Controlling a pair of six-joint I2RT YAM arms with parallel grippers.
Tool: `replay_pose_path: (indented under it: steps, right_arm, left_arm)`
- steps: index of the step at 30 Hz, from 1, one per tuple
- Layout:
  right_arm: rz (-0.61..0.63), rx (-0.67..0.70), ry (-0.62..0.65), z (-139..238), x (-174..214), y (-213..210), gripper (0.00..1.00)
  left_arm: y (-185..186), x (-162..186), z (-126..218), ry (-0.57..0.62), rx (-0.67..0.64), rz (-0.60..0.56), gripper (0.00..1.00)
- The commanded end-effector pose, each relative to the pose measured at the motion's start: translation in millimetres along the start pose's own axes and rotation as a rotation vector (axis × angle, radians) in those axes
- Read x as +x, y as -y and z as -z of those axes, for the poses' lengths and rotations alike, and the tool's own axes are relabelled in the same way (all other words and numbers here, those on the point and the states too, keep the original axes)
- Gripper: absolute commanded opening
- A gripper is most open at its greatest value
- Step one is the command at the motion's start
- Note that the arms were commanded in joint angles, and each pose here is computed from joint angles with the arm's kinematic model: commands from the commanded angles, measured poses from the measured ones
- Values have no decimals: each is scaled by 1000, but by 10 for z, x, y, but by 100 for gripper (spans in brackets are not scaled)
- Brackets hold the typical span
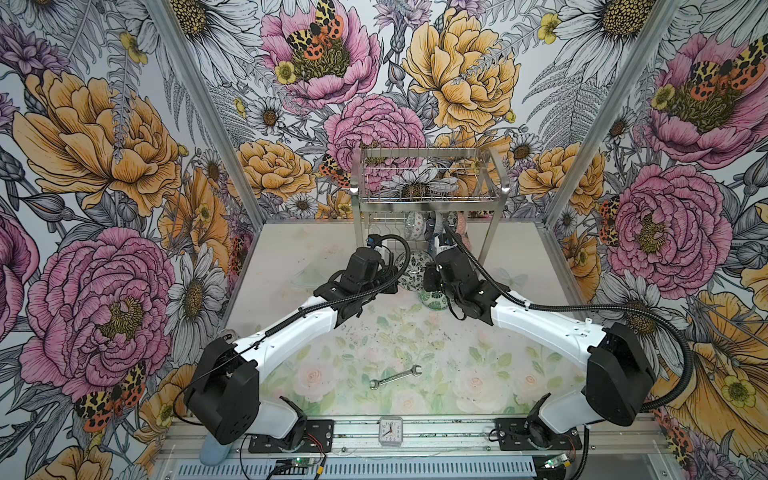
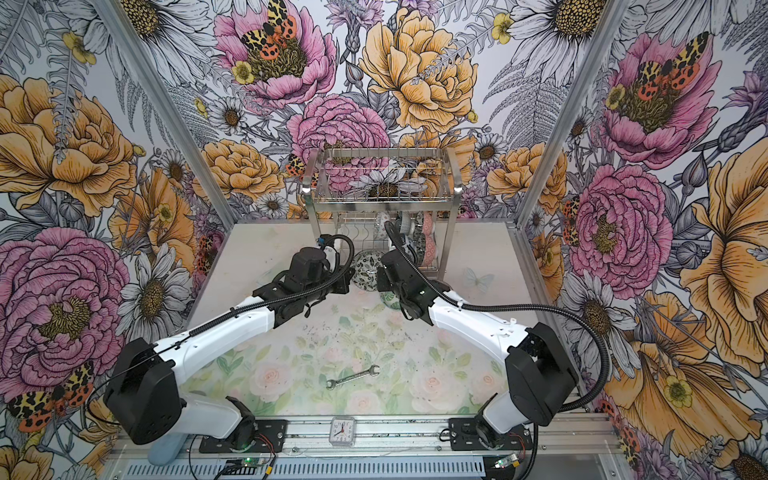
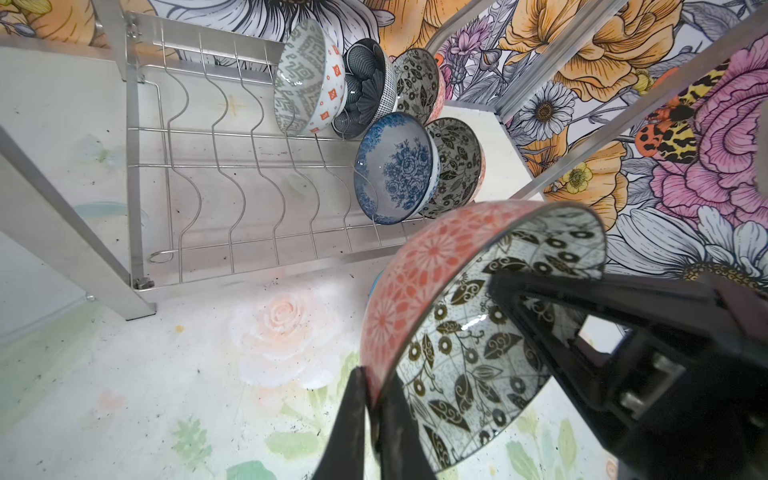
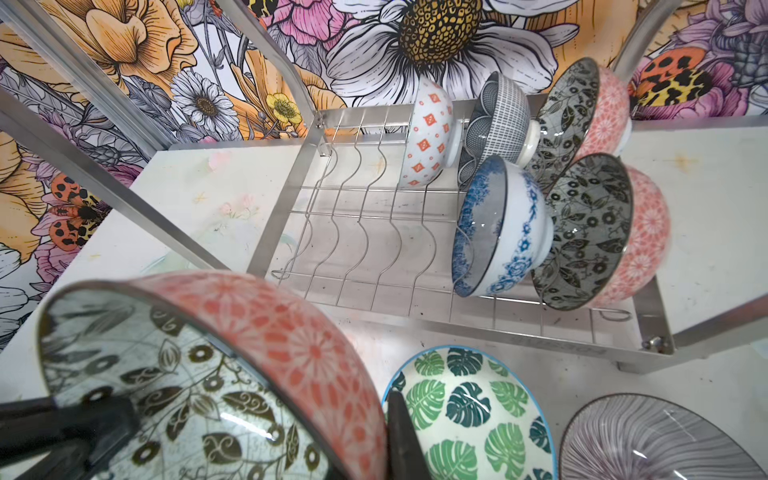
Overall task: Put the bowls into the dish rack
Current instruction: 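Open and withdraw the left gripper while the right gripper carries the bowl rackward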
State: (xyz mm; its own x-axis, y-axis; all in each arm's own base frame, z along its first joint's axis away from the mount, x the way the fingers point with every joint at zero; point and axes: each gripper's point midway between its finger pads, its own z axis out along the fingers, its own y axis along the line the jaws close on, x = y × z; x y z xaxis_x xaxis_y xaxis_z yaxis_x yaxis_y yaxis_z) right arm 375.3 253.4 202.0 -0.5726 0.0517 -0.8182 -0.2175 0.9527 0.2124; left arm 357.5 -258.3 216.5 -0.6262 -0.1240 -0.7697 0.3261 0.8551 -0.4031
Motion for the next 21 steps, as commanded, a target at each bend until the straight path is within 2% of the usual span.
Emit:
replay_pose_path:
  steps: [1,2,3,5,6,13,21]
  right_arm:
    - [27,-99,42,131,-162,-270,0]
    - [32,-90,46,140,-170,-249,0]
    - [38,-80,53,150,-185,-230,0]
    - [50,-61,65,163,-209,-195,0]
    - [56,-52,72,168,-225,-180,0]
    - [110,3,95,130,-289,-114,0]
    - [217,189,141,31,-442,114,0]
  left_arm:
    - [168,-372,154,105,65,-2,0]
    - [153,-379,176,99,57,-10,13]
    - [131,-368,198,84,47,-26,43]
    - [84,-347,255,48,20,-65,96]
    - [47,-337,300,31,-2,-87,99]
    - [-304,-448,724,-5,-103,-169,99]
    - [-858,-594,1029,-22,-233,-218,99]
